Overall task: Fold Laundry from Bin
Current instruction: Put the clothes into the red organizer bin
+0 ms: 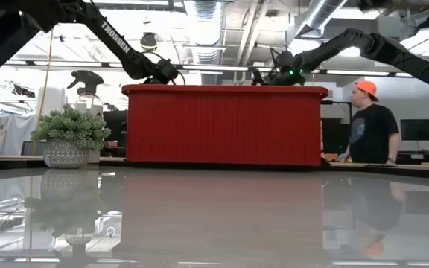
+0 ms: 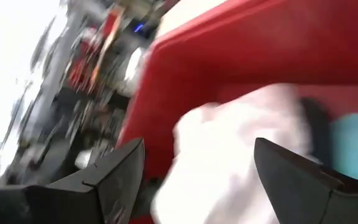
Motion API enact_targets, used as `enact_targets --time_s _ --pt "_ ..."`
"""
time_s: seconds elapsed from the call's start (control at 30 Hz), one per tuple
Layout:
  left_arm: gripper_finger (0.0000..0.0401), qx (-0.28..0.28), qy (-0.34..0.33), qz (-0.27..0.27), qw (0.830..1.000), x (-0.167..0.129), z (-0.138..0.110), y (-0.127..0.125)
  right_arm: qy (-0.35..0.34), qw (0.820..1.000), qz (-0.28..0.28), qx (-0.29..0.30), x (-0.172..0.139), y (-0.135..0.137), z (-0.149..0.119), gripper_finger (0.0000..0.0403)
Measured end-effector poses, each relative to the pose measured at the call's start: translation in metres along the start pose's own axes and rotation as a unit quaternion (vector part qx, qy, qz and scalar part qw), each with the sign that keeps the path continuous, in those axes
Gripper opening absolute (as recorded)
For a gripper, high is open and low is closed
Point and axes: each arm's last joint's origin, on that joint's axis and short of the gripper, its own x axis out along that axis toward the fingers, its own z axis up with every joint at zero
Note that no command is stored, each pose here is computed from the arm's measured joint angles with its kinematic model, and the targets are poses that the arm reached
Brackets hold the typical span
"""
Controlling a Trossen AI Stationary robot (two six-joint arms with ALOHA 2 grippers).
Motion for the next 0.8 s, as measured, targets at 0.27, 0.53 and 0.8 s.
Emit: enact_targets --time_s 0.27,0.53,0.8 --pt "0.0247 0.038 -0.005 0.065 0.997 -0.016 0.004 -0.026 0.066 0.989 0.087 -0.1 0.017 0.053 -0.039 0.0324" --pt "0.0247 0.052 0.014 0.096 0.994 -0.027 0.0 -0.042 0.094 0.986 0.088 -0.107 0.04 0.051 -0.061 0.0324" --pt "0.0247 0.075 0.014 0.079 0.994 -0.038 0.001 -0.064 0.156 0.972 0.139 -0.106 0.044 0.057 -0.073 0.0324"
